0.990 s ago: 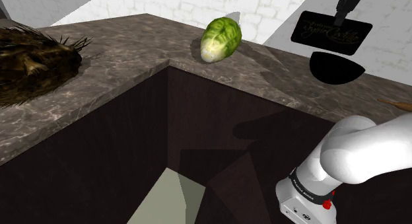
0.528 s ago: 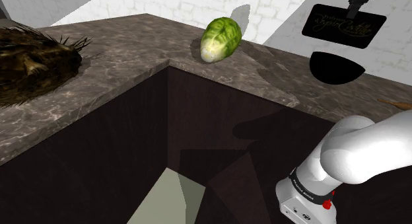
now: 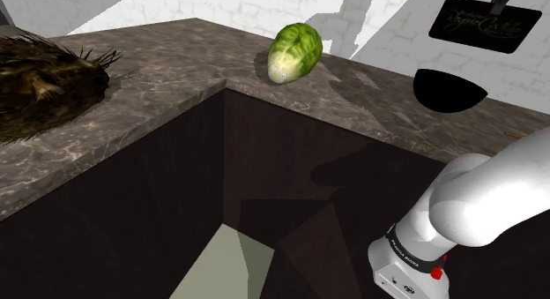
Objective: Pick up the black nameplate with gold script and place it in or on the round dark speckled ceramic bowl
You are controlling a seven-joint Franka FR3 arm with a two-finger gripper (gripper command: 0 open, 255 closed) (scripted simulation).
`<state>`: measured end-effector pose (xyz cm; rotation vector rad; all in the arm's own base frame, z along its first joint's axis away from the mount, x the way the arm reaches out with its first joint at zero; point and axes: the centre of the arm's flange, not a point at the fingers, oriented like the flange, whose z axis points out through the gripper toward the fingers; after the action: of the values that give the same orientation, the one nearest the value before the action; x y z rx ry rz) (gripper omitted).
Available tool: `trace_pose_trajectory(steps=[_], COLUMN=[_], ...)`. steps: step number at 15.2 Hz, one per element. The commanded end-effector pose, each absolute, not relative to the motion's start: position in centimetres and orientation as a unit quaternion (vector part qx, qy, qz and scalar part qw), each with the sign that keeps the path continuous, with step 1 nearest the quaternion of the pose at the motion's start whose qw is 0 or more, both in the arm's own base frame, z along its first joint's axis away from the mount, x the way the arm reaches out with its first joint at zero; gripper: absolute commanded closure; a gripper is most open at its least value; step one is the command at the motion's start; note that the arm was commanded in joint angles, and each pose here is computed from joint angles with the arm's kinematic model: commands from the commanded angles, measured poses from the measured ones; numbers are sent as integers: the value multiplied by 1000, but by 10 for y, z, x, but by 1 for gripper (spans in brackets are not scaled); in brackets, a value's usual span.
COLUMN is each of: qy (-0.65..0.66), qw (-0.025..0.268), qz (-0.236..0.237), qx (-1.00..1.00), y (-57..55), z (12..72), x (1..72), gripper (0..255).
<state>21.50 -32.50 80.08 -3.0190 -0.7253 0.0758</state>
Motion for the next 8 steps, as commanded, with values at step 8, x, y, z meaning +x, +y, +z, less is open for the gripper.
trace_pose_trajectory(steps=[8], qy=[-235], qw=[17], qz=[25], qx=[-972], y=[-363], z=[780], x=[200], gripper=[255])
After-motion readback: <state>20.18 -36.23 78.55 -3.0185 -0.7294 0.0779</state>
